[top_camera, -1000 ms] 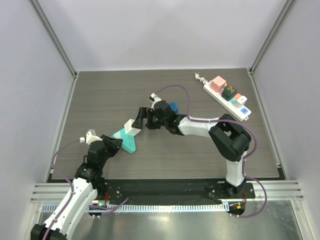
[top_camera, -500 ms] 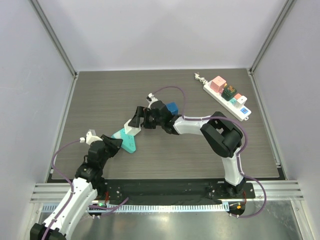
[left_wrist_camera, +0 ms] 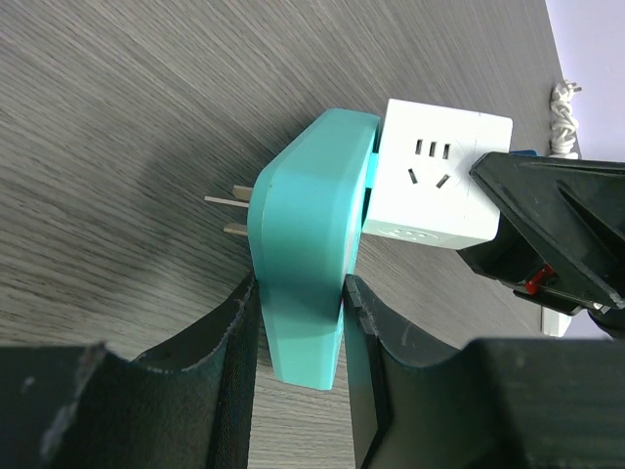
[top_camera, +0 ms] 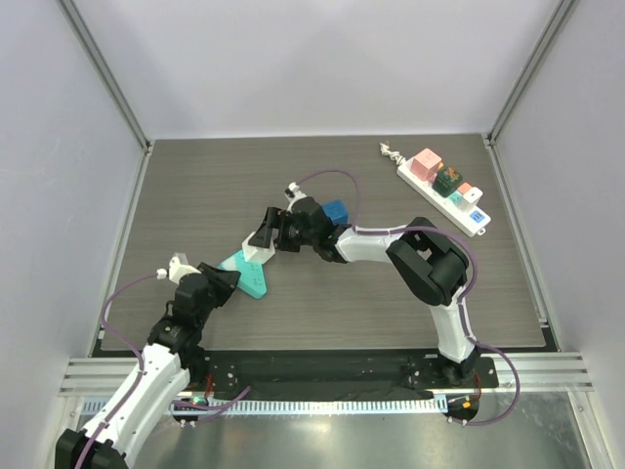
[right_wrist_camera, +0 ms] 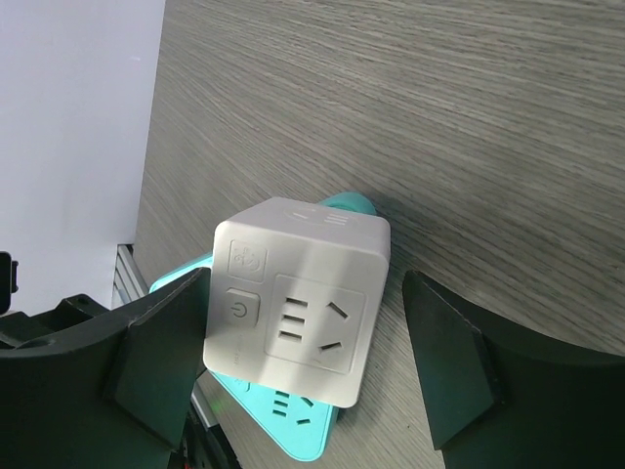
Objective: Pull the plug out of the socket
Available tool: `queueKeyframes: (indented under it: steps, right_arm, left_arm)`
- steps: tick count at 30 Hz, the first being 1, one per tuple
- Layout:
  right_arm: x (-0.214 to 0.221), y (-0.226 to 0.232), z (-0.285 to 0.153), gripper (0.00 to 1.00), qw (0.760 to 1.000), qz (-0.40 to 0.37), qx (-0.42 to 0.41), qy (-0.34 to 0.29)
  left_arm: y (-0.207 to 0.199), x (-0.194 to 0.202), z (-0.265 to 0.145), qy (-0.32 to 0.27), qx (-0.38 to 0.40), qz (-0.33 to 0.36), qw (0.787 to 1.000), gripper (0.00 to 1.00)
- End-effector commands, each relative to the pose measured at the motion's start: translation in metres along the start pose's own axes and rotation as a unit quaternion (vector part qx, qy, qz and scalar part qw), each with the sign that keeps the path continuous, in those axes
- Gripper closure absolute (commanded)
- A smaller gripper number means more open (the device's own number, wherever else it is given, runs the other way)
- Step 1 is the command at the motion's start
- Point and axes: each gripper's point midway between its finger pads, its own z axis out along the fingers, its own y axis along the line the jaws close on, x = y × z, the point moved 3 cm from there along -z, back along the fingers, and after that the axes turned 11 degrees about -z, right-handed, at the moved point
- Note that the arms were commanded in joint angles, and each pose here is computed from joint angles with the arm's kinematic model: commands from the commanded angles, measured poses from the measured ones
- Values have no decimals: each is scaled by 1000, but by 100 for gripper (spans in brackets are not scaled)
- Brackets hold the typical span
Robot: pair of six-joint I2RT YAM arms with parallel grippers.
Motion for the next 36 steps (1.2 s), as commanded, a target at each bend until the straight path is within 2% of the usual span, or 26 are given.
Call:
queueKeyframes:
  steps: [1, 5, 8, 9, 11, 12, 14, 15, 18, 21, 23, 24, 26, 29, 30, 32, 33, 34, 36]
  right_arm:
    - [-17, 14, 3, 17, 999, -7, -17, -28]
    - [-19, 16, 4, 22, 999, -9, -19, -28]
    - [-22, 15, 1, 29, 999, -14, -12, -28]
    - [-23, 16, 0, 38, 999, -14, -13, -30]
    - [-22, 18, 0, 49, 999, -11, -17, -28]
    - [-22, 18, -1, 59, 999, -8, -18, -27]
    - [-24, 19, -2, 65, 999, -8, -19, -26]
    - [-24, 18, -2, 77, 1000, -7, -18, -24]
    - [-25, 17, -7, 99, 1000, 0, -21, -8]
    - [-33, 16, -15, 99, 999, 14, -44, 6]
    - [-35, 7, -22, 99, 997, 48, -56, 13]
    - [-40, 15, -26, 99, 994, 56, -96, 8]
    - [-44, 9, -31, 99, 991, 77, -106, 1]
    - [-41, 7, -30, 99, 996, 48, -69, 4]
    - [-33, 4, -30, 99, 998, 26, -45, 20]
    - [-34, -2, -25, 99, 1000, -12, 17, 9]
    - [-24, 7, -23, 99, 997, -53, 41, 29]
    - [-30, -1, -21, 99, 993, -72, 94, 8]
    - [-24, 7, -20, 99, 987, -101, 122, 20]
  left_arm:
    - [44, 6, -3, 6, -94, 37, 995, 100]
    - [45, 6, -3, 4, -100, 40, 994, 100]
    - [45, 5, -4, 0, -104, 39, 994, 100]
    - [45, 5, -4, -2, -103, 39, 994, 100]
    - [44, 5, -4, -2, -101, 39, 994, 100]
    - [45, 4, -5, -4, -102, 39, 994, 100]
    - [45, 4, -5, -5, -103, 38, 994, 100]
    - [45, 4, -5, -6, -104, 39, 994, 100]
    - [45, 4, -6, -8, -105, 41, 994, 100]
    - [44, 5, -6, -10, -105, 45, 993, 100]
    - [43, 5, -7, -12, -106, 45, 993, 100]
    - [43, 4, -7, -13, -107, 45, 993, 100]
    - [44, 5, -8, -13, -109, 47, 993, 100]
    - [43, 5, -8, -14, -109, 49, 993, 100]
    - [42, 4, -8, -16, -108, 49, 993, 100]
    - [43, 5, -8, -15, -113, 53, 992, 100]
    - [42, 5, -8, -17, -114, 55, 992, 100]
    - [41, 5, -8, -17, -114, 56, 992, 100]
    - [40, 7, -8, -15, -116, 61, 991, 100]
